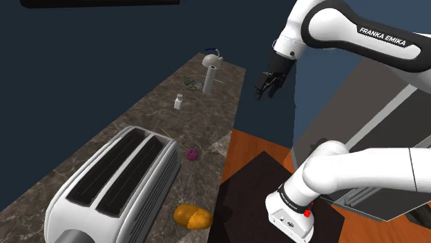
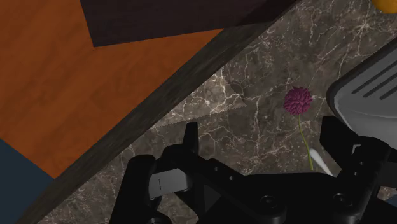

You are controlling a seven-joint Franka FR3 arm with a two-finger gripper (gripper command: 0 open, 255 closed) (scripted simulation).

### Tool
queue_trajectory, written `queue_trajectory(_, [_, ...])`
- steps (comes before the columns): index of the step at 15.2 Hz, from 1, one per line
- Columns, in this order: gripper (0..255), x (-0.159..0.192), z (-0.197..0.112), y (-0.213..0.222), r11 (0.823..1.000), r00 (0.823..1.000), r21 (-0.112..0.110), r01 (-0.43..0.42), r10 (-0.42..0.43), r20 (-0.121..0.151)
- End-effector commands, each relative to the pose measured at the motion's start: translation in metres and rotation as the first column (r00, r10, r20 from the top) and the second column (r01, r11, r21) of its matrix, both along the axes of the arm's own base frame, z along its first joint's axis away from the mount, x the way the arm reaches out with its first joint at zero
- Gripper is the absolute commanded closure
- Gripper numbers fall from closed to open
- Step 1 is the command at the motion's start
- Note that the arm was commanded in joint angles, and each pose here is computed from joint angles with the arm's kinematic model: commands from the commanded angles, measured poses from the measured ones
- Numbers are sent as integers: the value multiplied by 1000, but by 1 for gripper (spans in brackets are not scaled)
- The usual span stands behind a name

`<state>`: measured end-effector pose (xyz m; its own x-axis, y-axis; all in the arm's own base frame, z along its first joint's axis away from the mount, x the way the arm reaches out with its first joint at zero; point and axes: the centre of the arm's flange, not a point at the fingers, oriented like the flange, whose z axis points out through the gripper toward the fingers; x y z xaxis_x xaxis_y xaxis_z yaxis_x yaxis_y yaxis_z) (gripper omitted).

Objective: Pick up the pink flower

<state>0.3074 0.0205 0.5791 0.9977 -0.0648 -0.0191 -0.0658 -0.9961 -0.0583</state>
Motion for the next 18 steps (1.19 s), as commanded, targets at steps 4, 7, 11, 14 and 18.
queue_trajectory(4, [0,24,-28,16,999,999,-7,-33,33,2])
queue_trajectory(7, [0,47,-57,32,998,998,-13,-66,66,4])
queue_trajectory(11, [0,77,-94,54,994,994,-22,-110,111,7])
queue_trajectory(14, [0,99,-123,72,989,990,-29,-143,144,8])
queue_trajectory(18, [0,127,-161,96,982,982,-38,-187,187,10])
